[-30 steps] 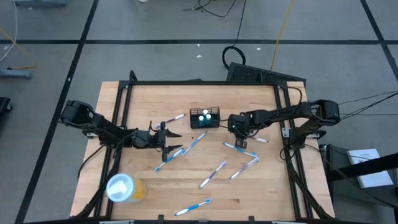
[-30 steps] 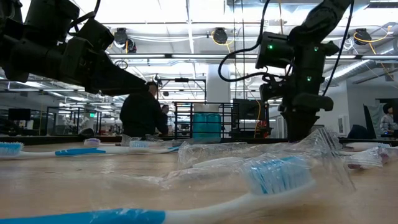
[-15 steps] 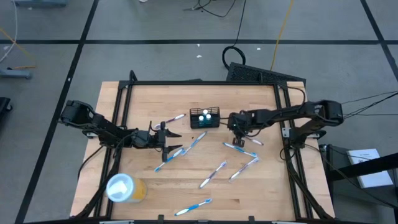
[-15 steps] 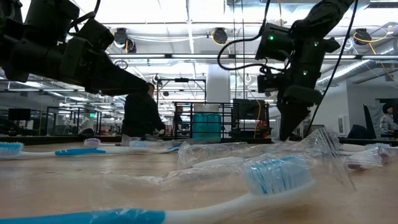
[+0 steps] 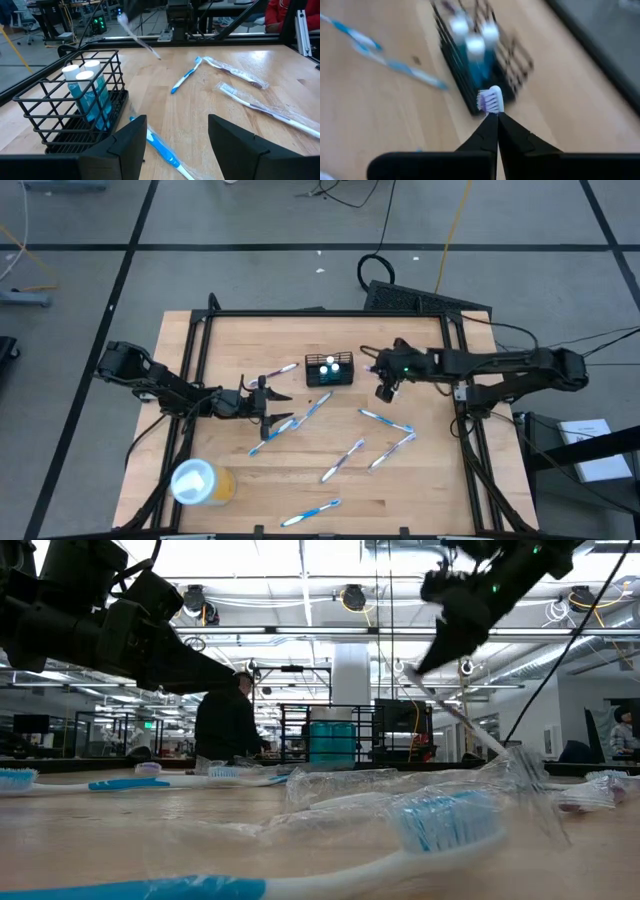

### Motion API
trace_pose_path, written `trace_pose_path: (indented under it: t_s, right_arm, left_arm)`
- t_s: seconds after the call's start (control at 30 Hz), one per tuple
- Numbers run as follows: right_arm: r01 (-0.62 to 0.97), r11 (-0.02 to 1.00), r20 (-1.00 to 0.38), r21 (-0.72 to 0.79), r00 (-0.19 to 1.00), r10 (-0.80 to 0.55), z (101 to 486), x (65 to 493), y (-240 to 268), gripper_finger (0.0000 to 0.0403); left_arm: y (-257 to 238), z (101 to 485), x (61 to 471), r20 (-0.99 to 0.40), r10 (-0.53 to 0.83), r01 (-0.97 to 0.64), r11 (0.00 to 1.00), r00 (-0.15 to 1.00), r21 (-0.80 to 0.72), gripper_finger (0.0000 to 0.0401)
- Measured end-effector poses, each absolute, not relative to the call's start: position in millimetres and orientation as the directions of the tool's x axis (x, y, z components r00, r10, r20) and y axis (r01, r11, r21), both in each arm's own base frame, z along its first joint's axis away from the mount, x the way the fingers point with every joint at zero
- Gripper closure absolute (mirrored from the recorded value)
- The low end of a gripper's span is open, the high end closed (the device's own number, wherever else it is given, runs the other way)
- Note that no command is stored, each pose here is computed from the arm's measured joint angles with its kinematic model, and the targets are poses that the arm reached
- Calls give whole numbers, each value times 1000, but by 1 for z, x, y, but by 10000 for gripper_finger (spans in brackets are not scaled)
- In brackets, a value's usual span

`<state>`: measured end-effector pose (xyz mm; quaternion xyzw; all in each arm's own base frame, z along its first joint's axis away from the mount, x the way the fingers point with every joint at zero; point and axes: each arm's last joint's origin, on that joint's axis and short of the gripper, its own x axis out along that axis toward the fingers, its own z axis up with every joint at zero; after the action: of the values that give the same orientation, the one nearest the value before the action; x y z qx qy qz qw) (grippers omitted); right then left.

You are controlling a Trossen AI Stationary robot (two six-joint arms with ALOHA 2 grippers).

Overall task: Pick & Place toothbrushing station
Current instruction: Put the purple toothbrush into the black organizer

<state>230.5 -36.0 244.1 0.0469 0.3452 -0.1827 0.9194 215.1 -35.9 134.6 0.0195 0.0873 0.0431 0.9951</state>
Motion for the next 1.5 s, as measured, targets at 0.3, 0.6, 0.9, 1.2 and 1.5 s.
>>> trace_pose_path:
  t_s: [0.3, 0.6, 0.9, 1.2, 1.5]
  right_arm:
    - [371, 918, -483, -138, 784, -389, 266, 233, -33, 402]
    - [346, 919, -343, -188, 854, -392, 294, 242, -32, 402]
    - [327, 905, -153, -272, 914, -376, 325, 248, -21, 403]
    - [335, 895, -74, -293, 926, -371, 316, 274, -36, 403]
    - [371, 889, -87, -270, 910, -406, 292, 297, -64, 403]
  left_arm:
    - [-36, 134, 215, -176, 89, -82, 996, 980, 48, 185]
    - [-36, 134, 215, -179, 90, -82, 995, 980, 49, 185]
    - [-36, 134, 215, -180, 90, -82, 995, 980, 52, 185]
    - [-36, 134, 215, -180, 90, -82, 995, 980, 52, 185]
    - [-36, 133, 215, -187, 90, -81, 995, 978, 53, 185]
